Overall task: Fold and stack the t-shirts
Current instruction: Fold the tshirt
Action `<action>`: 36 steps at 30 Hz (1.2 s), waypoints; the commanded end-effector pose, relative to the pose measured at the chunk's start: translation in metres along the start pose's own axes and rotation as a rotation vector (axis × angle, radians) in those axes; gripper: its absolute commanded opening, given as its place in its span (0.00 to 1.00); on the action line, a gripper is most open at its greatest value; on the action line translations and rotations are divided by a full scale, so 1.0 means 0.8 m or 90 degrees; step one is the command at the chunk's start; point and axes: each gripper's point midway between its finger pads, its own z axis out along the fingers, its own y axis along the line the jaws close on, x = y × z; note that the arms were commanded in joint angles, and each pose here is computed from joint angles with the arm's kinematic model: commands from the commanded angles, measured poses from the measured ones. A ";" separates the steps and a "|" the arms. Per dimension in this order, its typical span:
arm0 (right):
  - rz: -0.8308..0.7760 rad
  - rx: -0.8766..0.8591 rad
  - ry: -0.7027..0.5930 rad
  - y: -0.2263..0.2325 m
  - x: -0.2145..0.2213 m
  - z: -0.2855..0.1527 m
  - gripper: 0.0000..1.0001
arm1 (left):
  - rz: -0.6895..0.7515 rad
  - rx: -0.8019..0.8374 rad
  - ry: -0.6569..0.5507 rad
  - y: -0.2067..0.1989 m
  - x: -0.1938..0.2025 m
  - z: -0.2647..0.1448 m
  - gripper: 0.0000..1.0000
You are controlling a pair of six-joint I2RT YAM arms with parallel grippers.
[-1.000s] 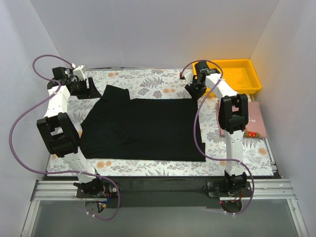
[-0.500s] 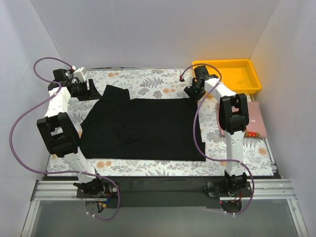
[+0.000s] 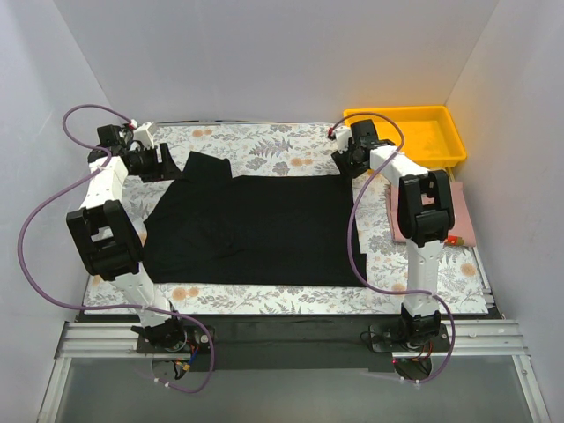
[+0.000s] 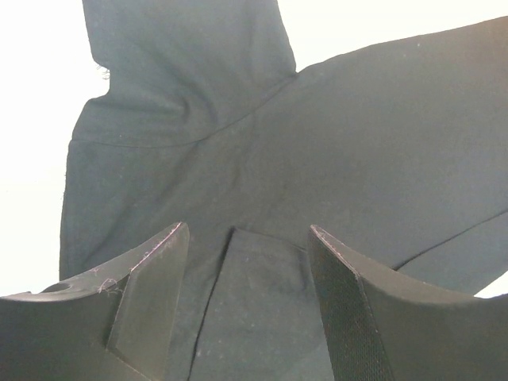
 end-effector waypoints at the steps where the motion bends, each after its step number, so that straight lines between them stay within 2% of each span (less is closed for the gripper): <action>1: 0.057 0.034 -0.106 -0.018 -0.059 -0.041 0.46 | 0.017 0.012 -0.022 -0.015 -0.011 -0.010 0.60; 10: 0.165 0.047 -0.102 -0.024 -0.041 -0.034 0.46 | 0.018 0.011 -0.023 -0.017 -0.013 -0.009 0.60; 17: 0.195 0.067 -0.072 -0.026 -0.013 -0.012 0.45 | 0.014 0.009 -0.026 -0.015 -0.015 -0.009 0.60; 36: 0.278 0.075 -0.064 -0.027 0.003 0.026 0.48 | 0.006 0.003 -0.026 -0.010 -0.016 -0.004 0.61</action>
